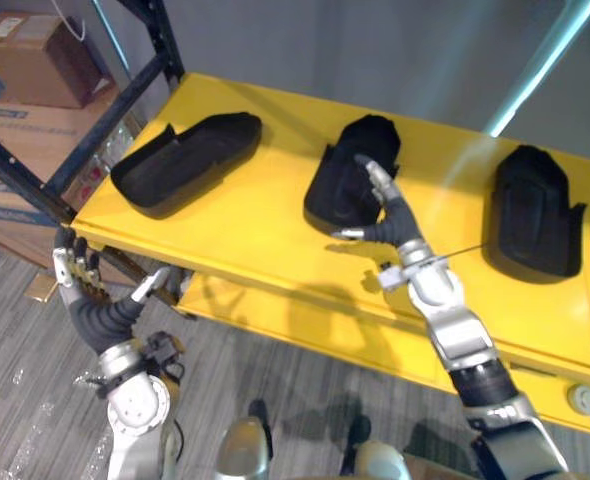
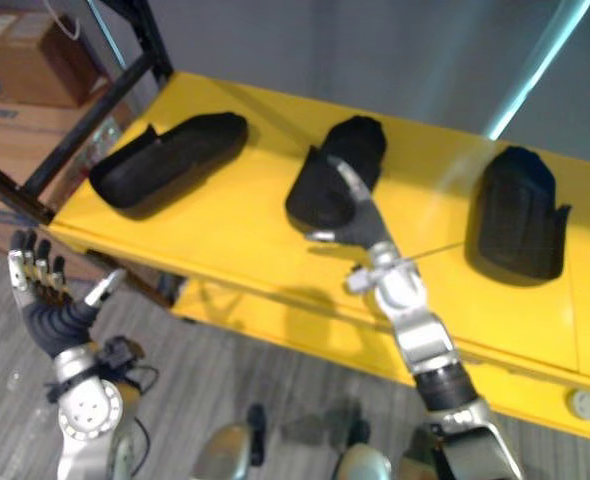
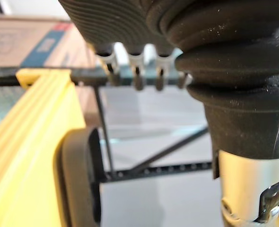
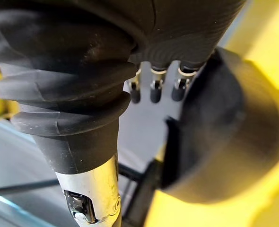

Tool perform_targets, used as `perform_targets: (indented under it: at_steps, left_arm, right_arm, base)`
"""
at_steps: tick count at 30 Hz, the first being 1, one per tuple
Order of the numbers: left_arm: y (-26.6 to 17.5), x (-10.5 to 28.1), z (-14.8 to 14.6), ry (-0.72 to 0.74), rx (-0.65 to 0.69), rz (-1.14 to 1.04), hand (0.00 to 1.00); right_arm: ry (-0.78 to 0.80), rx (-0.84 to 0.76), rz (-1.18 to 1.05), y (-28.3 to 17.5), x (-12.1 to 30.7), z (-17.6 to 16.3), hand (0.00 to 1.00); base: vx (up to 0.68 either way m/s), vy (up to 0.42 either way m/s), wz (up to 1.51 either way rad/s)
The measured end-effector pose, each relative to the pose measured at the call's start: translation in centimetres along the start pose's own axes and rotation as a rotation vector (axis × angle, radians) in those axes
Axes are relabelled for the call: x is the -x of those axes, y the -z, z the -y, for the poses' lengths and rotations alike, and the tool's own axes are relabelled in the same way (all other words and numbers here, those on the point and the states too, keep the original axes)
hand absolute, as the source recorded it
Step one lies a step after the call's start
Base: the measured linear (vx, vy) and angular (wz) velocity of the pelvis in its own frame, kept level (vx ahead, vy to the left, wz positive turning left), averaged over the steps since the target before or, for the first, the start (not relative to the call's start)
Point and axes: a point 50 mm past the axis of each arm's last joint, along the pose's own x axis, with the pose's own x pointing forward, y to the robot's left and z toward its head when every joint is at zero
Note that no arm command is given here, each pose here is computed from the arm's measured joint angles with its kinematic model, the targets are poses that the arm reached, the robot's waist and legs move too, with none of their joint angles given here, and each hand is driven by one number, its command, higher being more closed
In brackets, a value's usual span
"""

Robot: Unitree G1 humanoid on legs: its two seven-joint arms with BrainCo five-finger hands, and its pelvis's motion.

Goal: Walk over and take plastic housings, then place them on the shelf

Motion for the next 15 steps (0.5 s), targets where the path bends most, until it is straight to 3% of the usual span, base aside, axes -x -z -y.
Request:
perform_targets:
  at_steps: [15]
  left_arm:
    - [0.3,0.2,-0.2,-0.008,-0.01,-0.016,0.0]
  right_arm:
    - [-0.126,0.049,-0.139,2.1,0.1,-0.5,0.0]
  base:
    - [0.0,0.0,0.0]
